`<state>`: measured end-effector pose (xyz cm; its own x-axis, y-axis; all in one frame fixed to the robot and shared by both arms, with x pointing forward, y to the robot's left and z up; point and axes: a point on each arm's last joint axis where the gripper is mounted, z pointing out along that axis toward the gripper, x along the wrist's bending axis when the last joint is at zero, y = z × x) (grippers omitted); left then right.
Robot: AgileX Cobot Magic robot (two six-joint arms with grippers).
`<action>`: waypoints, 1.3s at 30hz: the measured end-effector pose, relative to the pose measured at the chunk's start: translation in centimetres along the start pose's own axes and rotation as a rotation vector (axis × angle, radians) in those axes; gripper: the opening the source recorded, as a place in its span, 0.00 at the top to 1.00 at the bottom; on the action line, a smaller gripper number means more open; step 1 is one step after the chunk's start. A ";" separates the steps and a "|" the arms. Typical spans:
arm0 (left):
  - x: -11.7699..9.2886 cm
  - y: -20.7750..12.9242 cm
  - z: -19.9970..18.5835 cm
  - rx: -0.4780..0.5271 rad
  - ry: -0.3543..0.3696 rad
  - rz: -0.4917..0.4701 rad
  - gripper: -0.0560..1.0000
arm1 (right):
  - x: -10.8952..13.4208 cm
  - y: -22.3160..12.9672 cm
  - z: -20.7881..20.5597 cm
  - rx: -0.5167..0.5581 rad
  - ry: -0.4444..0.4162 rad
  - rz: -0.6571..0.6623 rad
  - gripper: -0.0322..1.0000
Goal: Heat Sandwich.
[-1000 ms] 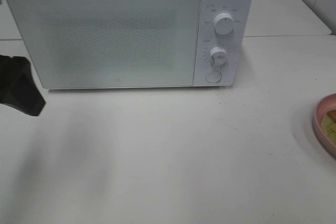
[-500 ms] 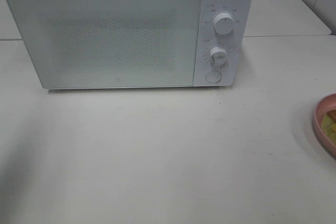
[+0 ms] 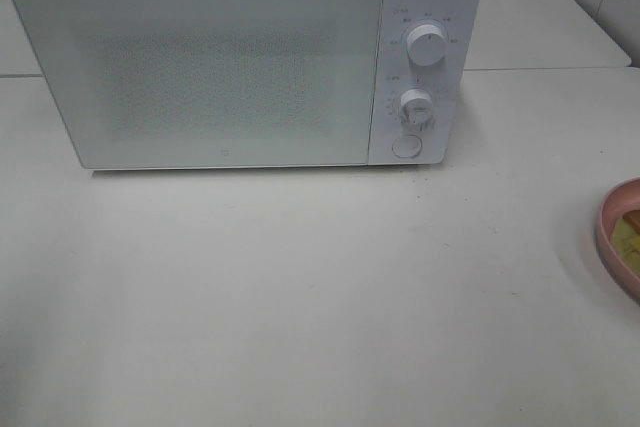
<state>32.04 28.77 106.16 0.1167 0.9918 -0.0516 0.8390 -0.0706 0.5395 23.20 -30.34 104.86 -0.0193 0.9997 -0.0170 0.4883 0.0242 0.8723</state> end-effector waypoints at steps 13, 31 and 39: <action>0.1 -4.3 -1.5 -0.224 -0.007 0.008 0.01 | 0.0 0.0 0.0 0.000 0.000 0.000 0.29; 0.1 -7.2 -4.0 -0.470 -0.014 0.018 0.01 | 0.0 0.0 0.0 0.000 0.000 0.000 0.30; 0.2 -8.0 -4.4 -0.526 -0.006 0.023 0.01 | 0.0 0.0 0.0 0.000 0.000 0.000 0.30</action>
<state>22.99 29.96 105.57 0.1361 0.9899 -0.0393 0.4566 -0.0275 0.8892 23.20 -30.34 104.86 -0.0193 0.9997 -0.0170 0.4883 0.0242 0.8723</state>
